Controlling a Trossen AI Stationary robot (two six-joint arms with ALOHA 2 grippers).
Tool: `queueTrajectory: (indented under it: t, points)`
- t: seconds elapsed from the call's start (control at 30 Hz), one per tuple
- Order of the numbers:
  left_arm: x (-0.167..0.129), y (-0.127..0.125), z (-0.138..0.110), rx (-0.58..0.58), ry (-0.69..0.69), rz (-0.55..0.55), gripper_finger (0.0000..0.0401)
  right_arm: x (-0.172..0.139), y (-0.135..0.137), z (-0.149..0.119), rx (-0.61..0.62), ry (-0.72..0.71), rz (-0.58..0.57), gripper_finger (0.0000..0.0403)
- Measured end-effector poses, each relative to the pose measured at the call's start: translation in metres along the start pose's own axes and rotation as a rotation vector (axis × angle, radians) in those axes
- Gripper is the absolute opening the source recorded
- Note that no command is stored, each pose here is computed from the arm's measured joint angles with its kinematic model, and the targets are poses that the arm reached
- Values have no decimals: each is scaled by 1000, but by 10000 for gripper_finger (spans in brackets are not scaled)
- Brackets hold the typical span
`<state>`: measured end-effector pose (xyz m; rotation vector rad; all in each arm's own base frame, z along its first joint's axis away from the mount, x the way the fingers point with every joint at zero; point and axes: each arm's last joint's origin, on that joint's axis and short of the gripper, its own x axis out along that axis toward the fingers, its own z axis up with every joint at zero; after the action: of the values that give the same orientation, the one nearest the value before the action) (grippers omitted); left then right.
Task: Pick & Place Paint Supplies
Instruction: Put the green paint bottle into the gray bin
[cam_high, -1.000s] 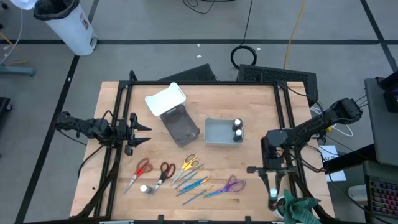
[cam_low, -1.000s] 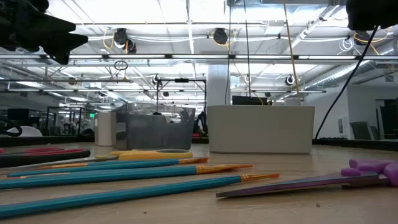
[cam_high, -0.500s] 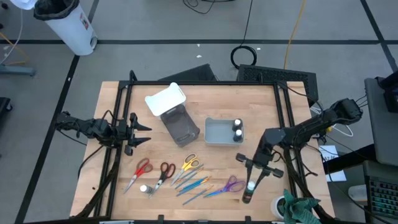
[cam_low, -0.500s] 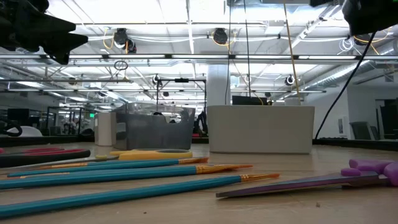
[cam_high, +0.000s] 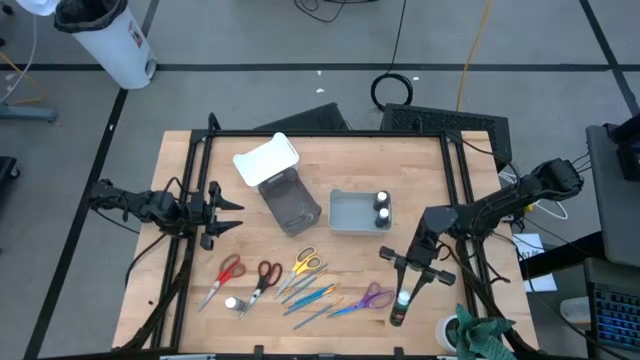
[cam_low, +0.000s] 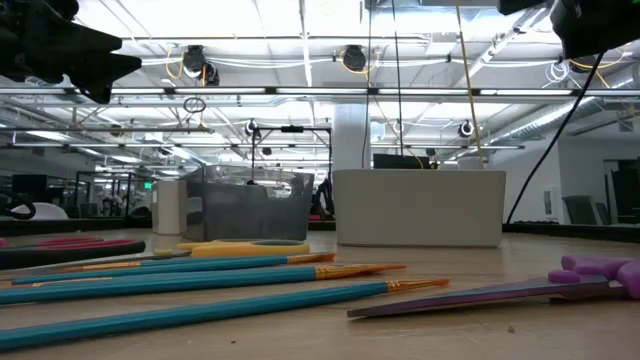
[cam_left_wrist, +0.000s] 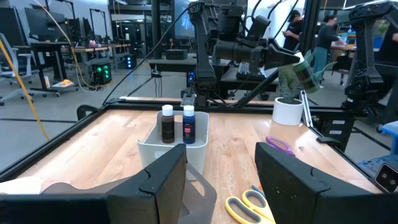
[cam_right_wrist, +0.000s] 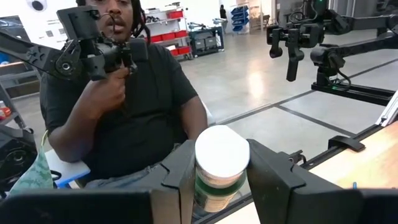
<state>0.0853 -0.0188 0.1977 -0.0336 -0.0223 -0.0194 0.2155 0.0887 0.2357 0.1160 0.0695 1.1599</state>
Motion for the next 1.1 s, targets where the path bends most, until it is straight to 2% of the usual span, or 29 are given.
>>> queueTrajectory:
  t: [0.33, 0.4, 0.57, 0.67, 0.93, 1.03, 1.1]
  points:
    - [0, 0, 0, 0, 0, 0, 200, 0, 0, 0, 1, 4, -2, 105]
    - [0, 0, 0, 0, 0, 0, 200, 0, -2, -1, 5, 1, -51, 105]
    - [0, 0, 0, 0, 0, 0, 200, -4, -14, -2, -7, -22, -493, 105]
    - [0, 0, 0, 0, 0, 0, 200, -7, -20, -7, -27, 25, -703, 105]
    - [0, 0, 0, 0, 0, 0, 200, -17, -27, -9, -88, 64, -1141, 105]
    - [0, 0, 0, 0, 0, 0, 200, -21, -29, -1, -172, 21, -1287, 105]
    - [0, 0, 0, 0, 0, 0, 200, -25, -31, 8, -253, 12, -1339, 105]
